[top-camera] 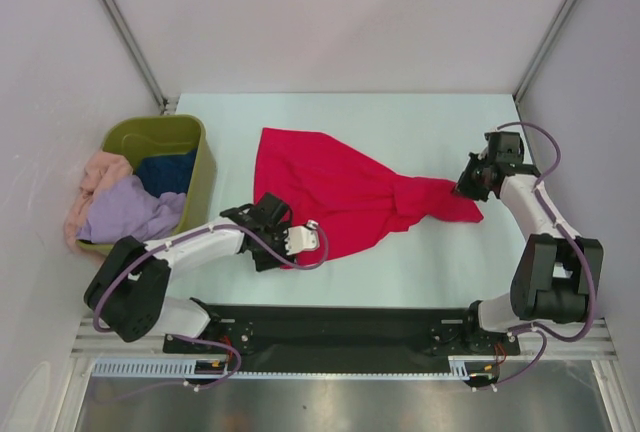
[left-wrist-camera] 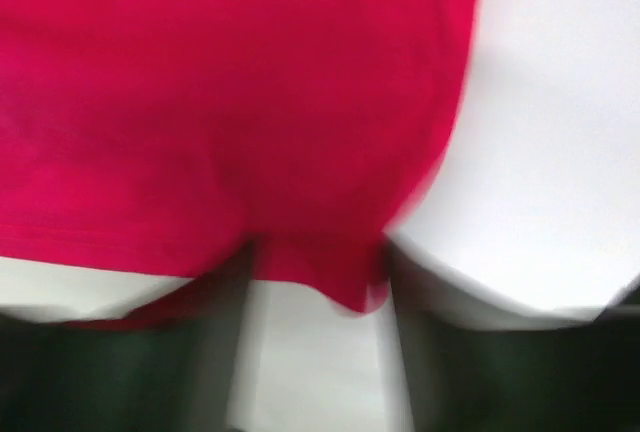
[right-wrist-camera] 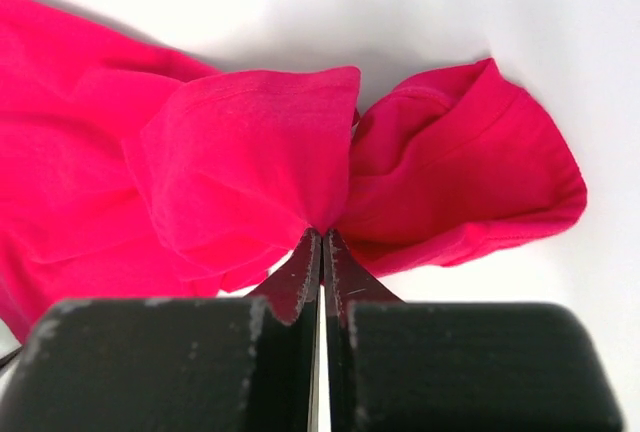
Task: Fold and stack the t-shirts
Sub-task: Flatten the tshirt out, then fold the tshirt
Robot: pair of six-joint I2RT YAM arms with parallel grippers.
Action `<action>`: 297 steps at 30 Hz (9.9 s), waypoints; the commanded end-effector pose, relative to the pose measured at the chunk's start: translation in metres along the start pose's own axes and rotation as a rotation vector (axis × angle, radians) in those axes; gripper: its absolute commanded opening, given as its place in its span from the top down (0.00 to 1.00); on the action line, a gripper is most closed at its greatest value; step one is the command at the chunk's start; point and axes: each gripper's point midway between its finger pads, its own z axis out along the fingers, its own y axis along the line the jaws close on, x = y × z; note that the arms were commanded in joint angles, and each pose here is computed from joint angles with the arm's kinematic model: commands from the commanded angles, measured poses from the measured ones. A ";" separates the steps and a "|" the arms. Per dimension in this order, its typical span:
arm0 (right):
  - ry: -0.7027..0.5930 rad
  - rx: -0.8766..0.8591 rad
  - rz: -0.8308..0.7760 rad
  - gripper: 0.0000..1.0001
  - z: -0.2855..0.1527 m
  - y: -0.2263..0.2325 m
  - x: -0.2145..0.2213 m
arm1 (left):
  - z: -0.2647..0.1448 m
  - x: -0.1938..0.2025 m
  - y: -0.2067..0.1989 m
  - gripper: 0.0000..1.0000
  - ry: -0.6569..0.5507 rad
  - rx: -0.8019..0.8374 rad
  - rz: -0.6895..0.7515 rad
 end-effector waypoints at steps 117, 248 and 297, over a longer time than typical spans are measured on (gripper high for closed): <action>0.264 0.296 0.065 0.52 0.012 -0.053 0.081 | -0.042 0.048 0.091 0.95 -0.087 -0.266 -0.478; -0.239 0.540 0.671 0.41 -0.089 -0.146 0.023 | -0.049 0.031 0.030 0.22 -0.110 -0.002 -0.351; 0.111 0.302 -0.315 1.00 0.069 0.056 0.042 | -0.016 0.058 0.087 1.00 -0.090 -0.050 -0.622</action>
